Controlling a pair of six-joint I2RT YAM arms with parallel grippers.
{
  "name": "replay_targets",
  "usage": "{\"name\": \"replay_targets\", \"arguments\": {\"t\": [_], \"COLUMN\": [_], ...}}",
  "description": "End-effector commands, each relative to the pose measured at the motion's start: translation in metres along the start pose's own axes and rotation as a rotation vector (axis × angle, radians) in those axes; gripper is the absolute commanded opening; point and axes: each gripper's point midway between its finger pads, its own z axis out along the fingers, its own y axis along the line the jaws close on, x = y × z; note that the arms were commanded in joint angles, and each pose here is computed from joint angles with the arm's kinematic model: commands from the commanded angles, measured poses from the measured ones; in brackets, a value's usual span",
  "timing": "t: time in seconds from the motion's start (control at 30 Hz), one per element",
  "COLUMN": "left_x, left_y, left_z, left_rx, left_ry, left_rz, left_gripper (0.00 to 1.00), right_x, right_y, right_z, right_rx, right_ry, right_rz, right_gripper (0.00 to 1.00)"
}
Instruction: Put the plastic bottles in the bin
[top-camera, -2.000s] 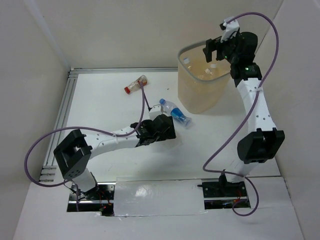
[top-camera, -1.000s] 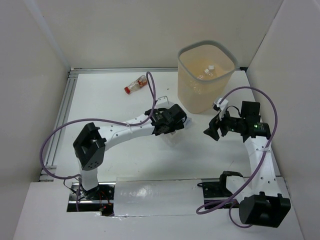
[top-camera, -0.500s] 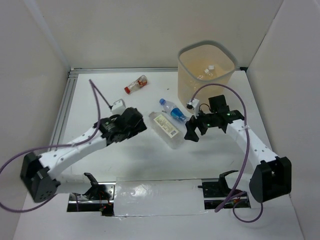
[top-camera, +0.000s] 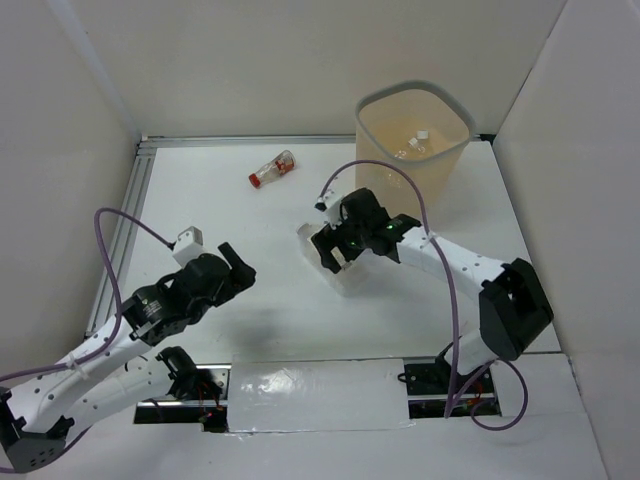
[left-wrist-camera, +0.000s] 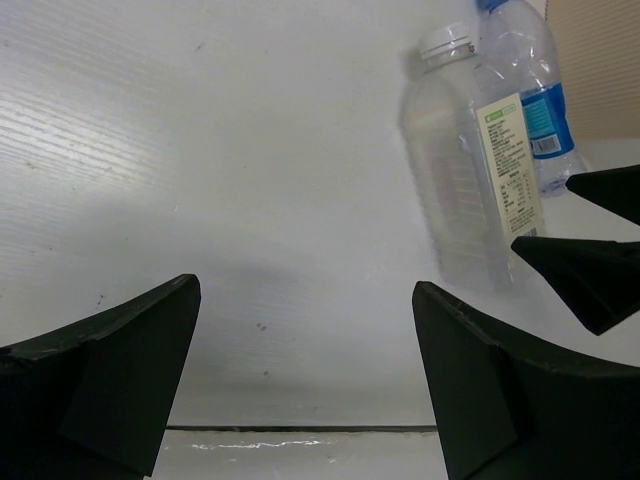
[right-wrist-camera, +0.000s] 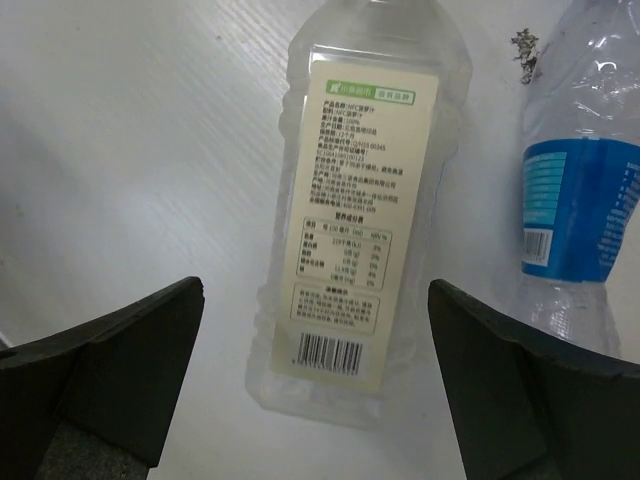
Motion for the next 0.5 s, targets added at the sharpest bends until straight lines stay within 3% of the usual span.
{"name": "replay_targets", "arguments": {"t": [0.0, 0.27, 0.33, 0.37, 0.47], "left_x": [-0.006, -0.009, -0.010, -0.010, -0.011], "left_y": [0.005, -0.004, -0.007, -0.007, -0.012], "left_z": [-0.003, -0.006, -0.005, -0.005, -0.003], "left_rx": [-0.026, -0.009, -0.014, -0.014, 0.002], "left_ry": [-0.031, -0.037, -0.035, -0.035, -0.042], "left_rz": [-0.003, 0.018, 0.032, 0.032, 0.042], "left_gripper": [1.00, 1.00, 1.00, 1.00, 1.00], "right_x": [-0.025, 0.002, 0.005, 0.005, 0.002], "right_y": [-0.010, -0.014, -0.016, -0.014, -0.005], "right_z": [0.017, 0.050, 0.051, 0.052, 0.047], "right_rx": [0.142, 0.210, 0.199, 0.184, 0.112], "right_ry": [-0.055, 0.018, 0.019, 0.020, 0.013], "right_rz": [0.053, 0.054, 0.050, 0.040, 0.006], "right_gripper": [1.00, 1.00, 0.92, 0.80, 0.63]}}
